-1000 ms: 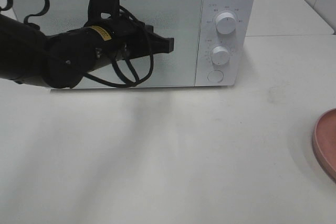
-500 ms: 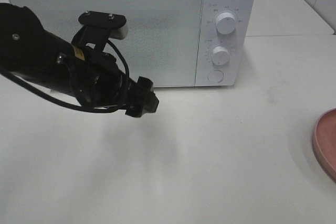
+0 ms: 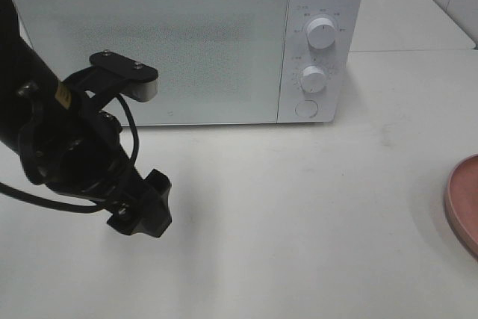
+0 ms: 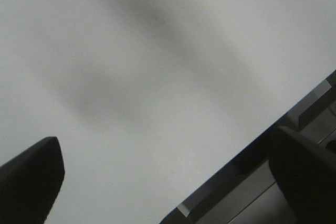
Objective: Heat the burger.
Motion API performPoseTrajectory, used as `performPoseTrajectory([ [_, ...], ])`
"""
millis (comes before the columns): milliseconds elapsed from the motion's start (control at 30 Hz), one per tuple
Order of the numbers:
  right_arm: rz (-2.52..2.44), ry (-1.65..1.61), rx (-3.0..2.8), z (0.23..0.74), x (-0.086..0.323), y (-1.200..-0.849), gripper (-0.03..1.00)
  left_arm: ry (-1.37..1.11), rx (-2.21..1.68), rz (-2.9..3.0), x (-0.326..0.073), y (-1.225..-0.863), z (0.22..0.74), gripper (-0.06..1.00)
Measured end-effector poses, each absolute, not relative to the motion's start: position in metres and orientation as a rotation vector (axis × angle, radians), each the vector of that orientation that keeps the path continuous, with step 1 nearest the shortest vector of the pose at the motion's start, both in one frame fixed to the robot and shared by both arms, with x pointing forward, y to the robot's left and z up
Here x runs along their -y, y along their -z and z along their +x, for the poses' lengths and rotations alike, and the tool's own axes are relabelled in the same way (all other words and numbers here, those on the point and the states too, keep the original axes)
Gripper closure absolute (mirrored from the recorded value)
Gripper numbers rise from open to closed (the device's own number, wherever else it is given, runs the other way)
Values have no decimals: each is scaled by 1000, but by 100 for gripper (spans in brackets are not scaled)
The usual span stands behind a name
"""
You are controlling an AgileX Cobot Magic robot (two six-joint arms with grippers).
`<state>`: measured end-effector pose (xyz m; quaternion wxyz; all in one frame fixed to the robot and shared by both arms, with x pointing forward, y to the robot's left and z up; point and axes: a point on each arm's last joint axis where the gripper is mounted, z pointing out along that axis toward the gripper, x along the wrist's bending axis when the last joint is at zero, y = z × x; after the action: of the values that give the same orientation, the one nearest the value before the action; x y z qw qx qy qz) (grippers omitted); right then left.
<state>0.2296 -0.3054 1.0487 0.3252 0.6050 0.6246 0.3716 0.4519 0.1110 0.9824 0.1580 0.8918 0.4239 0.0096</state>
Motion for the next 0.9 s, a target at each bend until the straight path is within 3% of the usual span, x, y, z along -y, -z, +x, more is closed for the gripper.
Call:
performPoseTrajectory([
  [267, 1586, -974, -1637, 230, 305, -1049, 22, -68, -1340, 2557, -140, -1003, 450, -3],
  [700, 1586, -974, -1637, 230, 305, -1049, 22, -148, -1807, 2198, -257, -1049, 452, -3],
  [900, 1586, -974, -1637, 230, 305, -1049, 22, -163, -1888, 2120, -274, -1051, 432, -3],
])
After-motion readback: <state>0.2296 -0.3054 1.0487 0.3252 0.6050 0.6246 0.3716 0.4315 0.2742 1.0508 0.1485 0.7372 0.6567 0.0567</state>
